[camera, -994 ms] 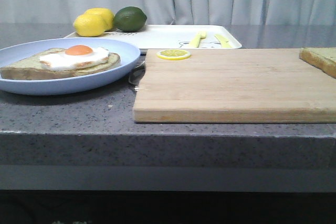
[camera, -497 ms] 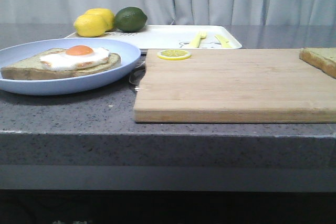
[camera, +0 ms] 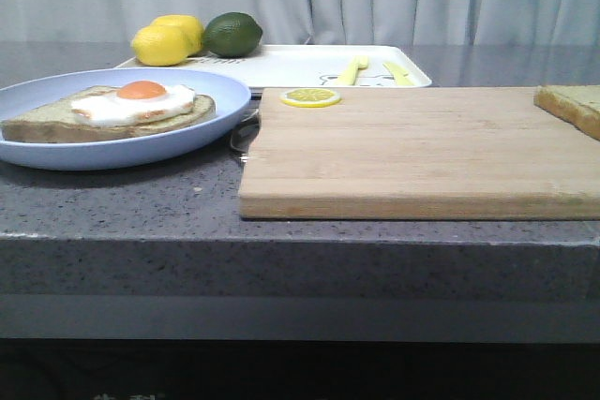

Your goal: Place bread and move sandwich to tray

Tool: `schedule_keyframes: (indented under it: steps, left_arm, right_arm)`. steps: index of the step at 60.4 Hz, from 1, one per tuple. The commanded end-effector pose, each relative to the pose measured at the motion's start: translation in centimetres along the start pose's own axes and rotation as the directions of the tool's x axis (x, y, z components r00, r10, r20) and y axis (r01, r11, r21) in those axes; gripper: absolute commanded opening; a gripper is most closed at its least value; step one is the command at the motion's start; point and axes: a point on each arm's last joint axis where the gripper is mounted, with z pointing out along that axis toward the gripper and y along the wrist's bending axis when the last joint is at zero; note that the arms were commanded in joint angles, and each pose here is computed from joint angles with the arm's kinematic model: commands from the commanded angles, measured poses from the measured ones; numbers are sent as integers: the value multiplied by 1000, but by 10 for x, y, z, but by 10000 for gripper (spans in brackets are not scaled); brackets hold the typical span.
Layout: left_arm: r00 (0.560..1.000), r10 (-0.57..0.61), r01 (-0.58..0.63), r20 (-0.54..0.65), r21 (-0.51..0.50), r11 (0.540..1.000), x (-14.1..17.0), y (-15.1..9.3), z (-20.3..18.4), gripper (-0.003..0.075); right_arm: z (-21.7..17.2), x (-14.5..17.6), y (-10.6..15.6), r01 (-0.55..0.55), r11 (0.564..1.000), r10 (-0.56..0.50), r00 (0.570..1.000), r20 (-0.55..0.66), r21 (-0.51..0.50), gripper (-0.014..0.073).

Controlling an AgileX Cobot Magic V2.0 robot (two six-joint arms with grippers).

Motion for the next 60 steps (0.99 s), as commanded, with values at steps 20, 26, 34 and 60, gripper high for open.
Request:
schedule_keyframes:
  steps: [20, 26, 34, 60]
  left_arm:
    - [996, -8, 9, 87, -1, 1000, -16, 1, 0, 659]
    - [996, -8, 9, 87, -1, 1000, -16, 1, 0, 659]
    - [996, -8, 9, 87, -1, 1000, -16, 1, 0, 659]
    - [996, -8, 9, 87, -1, 1000, -16, 1, 0, 659]
  right_arm:
    - [50, -29, -2, 32, 999, -27, 965, -260, 15, 615]
    - [82, -41, -4, 41, 999, -27, 905, -425, 24, 615]
    - [123, -55, -16, 19, 997, 25, 840, -542, 77, 615]
    - [218, -41, -101, -199, 975, 194, 581, -791, 93, 615]
